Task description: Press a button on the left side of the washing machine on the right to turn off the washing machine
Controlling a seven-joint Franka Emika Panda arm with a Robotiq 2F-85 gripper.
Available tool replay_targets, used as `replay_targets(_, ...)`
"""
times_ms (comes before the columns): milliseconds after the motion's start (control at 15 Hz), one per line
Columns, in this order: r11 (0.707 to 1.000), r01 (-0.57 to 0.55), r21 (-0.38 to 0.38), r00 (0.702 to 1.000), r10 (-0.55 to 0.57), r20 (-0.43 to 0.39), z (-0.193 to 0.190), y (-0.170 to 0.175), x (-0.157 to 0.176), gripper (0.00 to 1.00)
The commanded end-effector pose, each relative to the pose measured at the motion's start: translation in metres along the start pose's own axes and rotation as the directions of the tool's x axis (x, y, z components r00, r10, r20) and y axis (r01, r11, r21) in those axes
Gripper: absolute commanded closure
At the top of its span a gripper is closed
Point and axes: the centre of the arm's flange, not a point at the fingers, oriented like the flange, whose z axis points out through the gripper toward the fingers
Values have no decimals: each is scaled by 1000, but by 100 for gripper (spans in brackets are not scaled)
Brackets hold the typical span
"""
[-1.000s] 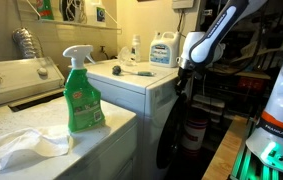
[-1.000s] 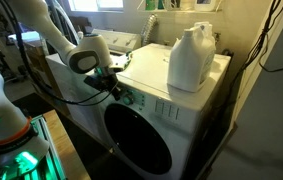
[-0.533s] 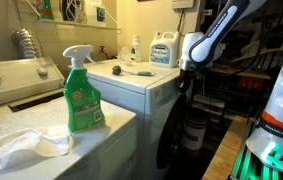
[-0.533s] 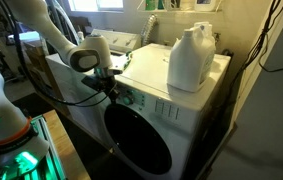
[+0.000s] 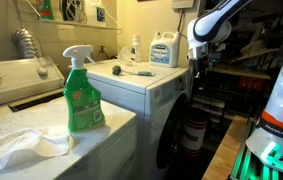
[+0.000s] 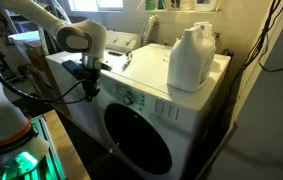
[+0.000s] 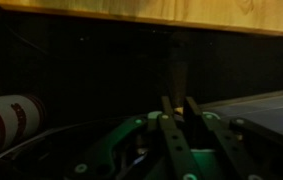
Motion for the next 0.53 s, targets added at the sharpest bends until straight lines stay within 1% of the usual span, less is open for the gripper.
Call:
replay_targets(0, 997, -33, 76, 999, 31, 25, -63, -10, -67, 45)
replay_targets(133, 995, -49, 89, 998, 47, 33, -87, -11, -86, 30)
replay_targets(267, 993, -61, 104, 998, 58, 25, -113, -10, -106, 16)
replay_targets(333, 991, -65, 113, 998, 63, 23, -124, -9, -116, 8)
replay_targets(400, 991, -70, 115, 997, 71, 2, -135, -7, -124, 2)
replay_targets(467, 990, -74, 119, 997, 78, -27, -145, -3, -132, 0)
